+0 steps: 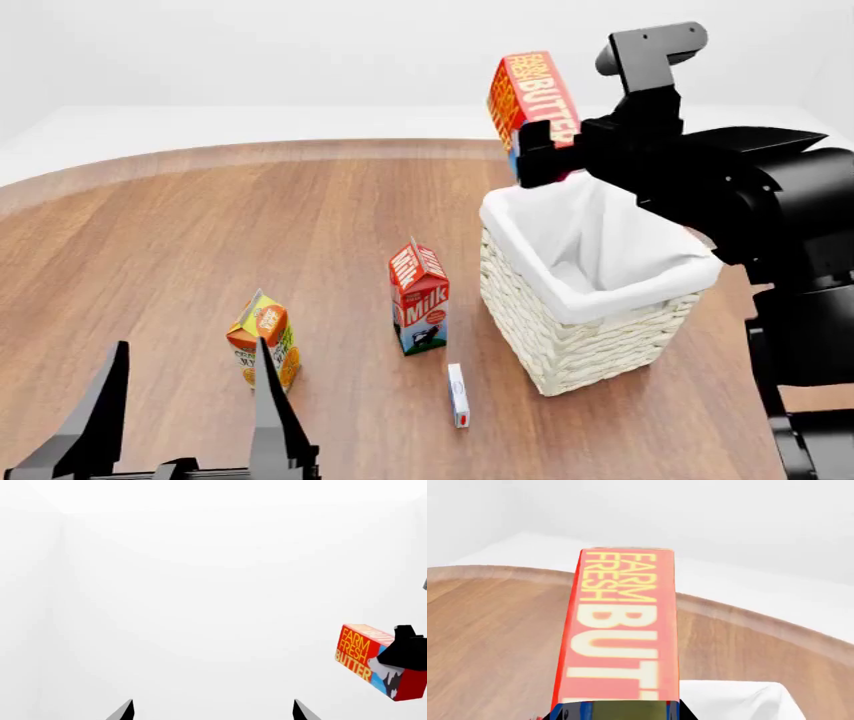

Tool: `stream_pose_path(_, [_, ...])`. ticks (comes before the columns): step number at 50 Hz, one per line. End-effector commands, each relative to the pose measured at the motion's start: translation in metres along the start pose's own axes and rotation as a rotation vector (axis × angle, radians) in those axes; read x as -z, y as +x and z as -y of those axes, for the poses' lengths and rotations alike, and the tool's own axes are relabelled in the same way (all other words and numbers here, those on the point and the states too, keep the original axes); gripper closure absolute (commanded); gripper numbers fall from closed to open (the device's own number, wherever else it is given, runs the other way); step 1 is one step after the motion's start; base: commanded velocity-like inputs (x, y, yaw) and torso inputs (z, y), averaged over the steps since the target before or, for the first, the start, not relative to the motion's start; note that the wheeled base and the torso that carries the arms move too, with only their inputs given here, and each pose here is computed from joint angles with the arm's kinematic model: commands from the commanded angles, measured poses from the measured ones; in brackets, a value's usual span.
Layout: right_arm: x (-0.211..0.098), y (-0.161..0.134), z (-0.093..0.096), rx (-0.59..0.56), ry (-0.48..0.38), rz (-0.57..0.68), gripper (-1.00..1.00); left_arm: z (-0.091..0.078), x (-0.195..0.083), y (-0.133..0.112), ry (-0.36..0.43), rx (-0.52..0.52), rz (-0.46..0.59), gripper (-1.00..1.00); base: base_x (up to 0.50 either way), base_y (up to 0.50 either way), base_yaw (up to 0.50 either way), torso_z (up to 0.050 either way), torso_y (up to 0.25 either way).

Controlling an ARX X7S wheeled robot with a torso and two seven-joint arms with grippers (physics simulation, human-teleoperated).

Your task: Pick up the cream cheese box and the butter, and put them in the basket.

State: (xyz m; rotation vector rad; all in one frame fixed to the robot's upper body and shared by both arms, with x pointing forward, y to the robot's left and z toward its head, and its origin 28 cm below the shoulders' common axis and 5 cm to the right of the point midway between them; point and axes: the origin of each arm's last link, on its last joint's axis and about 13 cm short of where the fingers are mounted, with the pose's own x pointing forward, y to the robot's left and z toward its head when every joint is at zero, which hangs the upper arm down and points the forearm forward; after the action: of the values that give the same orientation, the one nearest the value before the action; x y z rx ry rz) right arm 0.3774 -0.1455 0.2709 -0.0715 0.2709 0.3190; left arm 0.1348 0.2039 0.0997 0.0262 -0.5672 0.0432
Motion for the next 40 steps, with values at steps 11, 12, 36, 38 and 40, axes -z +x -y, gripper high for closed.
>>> stream_pose_path(11, [-0.003,0.004,0.018,0.145,-0.021,-0.065,1.00,-0.001,0.000,0.000,-0.004,-0.001,-0.002,-1.00,0.00,0.00,0.00,0.002,0.001])
stream_pose_path(12, [-0.003,0.004,0.019,0.145,-0.021,-0.067,1.00,-0.001,-0.001,0.000,-0.004,-0.001,-0.002,-1.00,0.00,0.00,0.00,0.000,0.010])
stream_pose_path(36, [0.005,0.010,0.019,0.188,-0.078,-0.143,1.00,-0.001,-0.001,0.000,-0.005,-0.001,-0.001,-1.00,0.00,0.00,0.00,0.000,0.001])
stream_pose_path(38, [0.006,0.010,0.019,0.185,-0.084,-0.148,1.00,-0.001,-0.002,0.000,-0.005,-0.001,0.001,-1.00,0.00,0.00,0.00,0.000,0.000])
stream_pose_path(40, [0.007,0.011,0.018,0.183,-0.090,-0.157,1.00,-0.001,-0.002,-0.001,-0.006,-0.001,0.001,-1.00,0.00,0.00,0.00,0.000,0.000])
